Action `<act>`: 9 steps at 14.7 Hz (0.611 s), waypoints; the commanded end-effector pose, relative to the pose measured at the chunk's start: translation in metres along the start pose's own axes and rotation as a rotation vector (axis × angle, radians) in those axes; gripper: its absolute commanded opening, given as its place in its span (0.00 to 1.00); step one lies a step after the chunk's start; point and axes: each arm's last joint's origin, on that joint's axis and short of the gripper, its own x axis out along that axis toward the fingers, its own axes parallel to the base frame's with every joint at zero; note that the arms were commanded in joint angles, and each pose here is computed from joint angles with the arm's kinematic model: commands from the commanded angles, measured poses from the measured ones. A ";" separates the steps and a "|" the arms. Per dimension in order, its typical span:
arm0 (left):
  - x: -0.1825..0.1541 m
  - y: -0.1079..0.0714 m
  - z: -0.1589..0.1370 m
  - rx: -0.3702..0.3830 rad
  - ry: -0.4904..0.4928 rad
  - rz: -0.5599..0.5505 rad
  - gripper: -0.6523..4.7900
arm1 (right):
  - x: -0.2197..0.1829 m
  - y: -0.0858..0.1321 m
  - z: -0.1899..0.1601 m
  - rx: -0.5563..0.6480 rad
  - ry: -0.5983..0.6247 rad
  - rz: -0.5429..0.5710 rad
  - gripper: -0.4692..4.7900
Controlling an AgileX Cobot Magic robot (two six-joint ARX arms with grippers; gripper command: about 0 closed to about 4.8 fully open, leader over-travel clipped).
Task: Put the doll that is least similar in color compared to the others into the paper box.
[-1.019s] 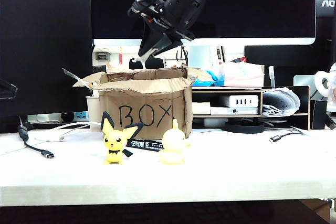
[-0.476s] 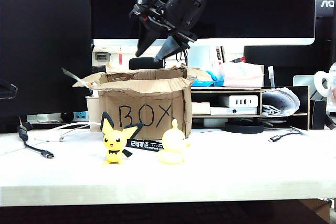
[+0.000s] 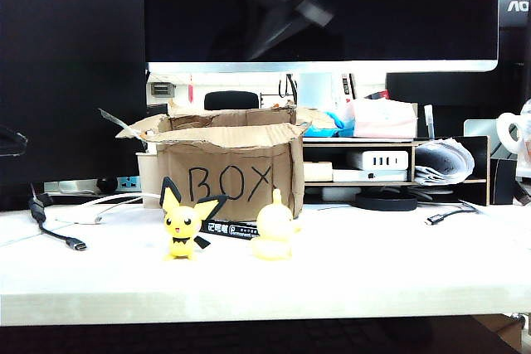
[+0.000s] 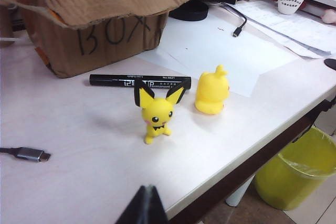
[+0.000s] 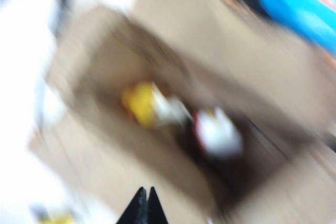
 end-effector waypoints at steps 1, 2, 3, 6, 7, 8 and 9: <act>0.000 0.000 0.002 0.002 -0.014 0.001 0.11 | -0.039 0.020 -0.009 -0.068 0.087 -0.025 0.08; 0.000 0.000 0.002 0.001 -0.015 0.003 0.11 | -0.052 0.024 -0.011 -0.062 0.090 -0.025 0.08; 0.000 0.003 0.002 -0.005 -0.016 0.026 0.11 | -0.074 0.034 -0.016 -0.051 0.064 -0.023 0.08; -0.005 0.017 0.004 -0.027 -0.049 0.161 0.11 | -0.119 0.045 -0.036 -0.041 -0.025 -0.054 0.08; -0.008 0.022 0.006 -0.029 -0.081 0.207 0.11 | -0.131 0.048 -0.046 -0.027 -0.062 -0.057 0.08; -0.012 0.027 0.009 -0.031 -0.120 0.265 0.11 | -0.144 0.051 -0.062 -0.012 -0.092 -0.073 0.08; -0.014 0.030 0.010 -0.033 -0.133 0.302 0.11 | -0.151 0.053 -0.073 -0.005 -0.114 -0.081 0.08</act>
